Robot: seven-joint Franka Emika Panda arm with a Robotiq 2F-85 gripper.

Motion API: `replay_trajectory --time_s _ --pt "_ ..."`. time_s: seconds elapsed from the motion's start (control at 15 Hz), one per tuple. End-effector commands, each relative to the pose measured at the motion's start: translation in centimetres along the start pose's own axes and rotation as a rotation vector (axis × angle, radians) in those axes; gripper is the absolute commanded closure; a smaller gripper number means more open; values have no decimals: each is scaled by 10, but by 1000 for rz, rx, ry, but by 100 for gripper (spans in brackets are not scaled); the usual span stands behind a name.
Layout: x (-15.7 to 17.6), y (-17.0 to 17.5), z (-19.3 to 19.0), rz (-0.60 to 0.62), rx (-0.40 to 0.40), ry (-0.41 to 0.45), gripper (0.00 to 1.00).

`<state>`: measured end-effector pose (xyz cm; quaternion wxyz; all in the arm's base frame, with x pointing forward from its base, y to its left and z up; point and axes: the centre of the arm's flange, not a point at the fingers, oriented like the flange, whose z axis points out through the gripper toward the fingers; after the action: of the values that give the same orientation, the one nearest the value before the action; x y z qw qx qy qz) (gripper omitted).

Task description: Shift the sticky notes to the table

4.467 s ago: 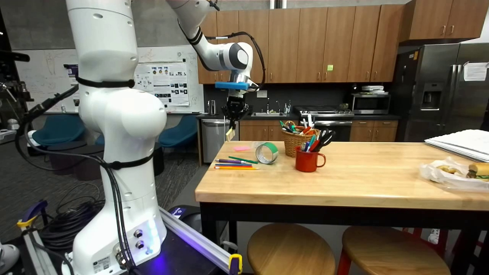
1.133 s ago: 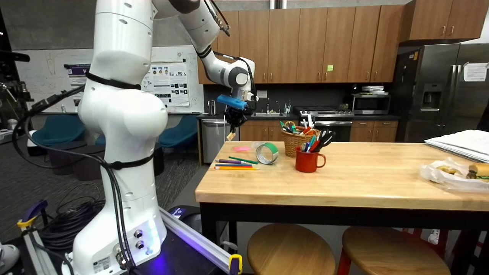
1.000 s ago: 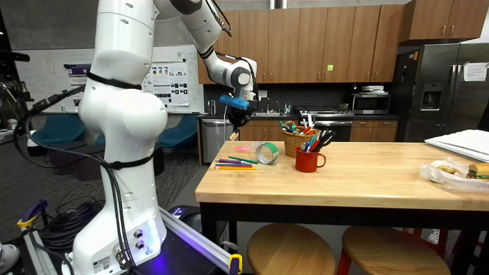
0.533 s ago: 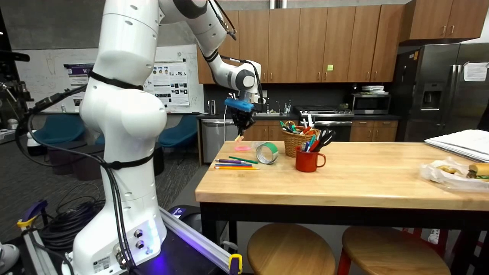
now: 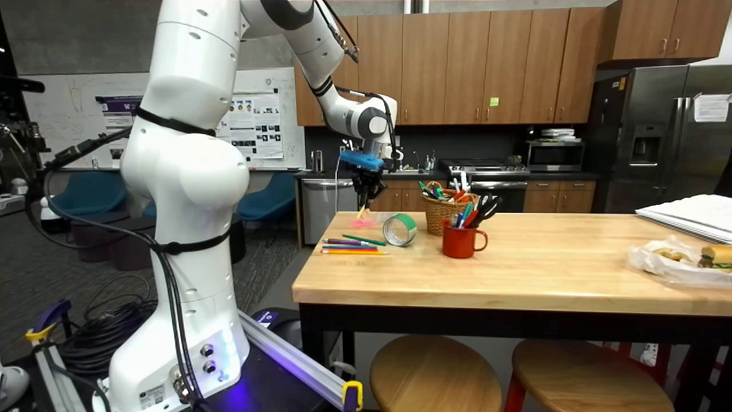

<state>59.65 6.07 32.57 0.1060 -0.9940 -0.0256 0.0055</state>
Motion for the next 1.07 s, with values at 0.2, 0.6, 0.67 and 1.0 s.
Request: replay_trajectory --time_s 0.2,0.6,0.67,1.0 --pt "-2 10 -9 48 -25 3 27" --pt "-10 17 -30 55 -64 23 0" --pt "-13 19 -34 48 -91 20 0" --pt "-31 26 -59 8 -216 3 0"
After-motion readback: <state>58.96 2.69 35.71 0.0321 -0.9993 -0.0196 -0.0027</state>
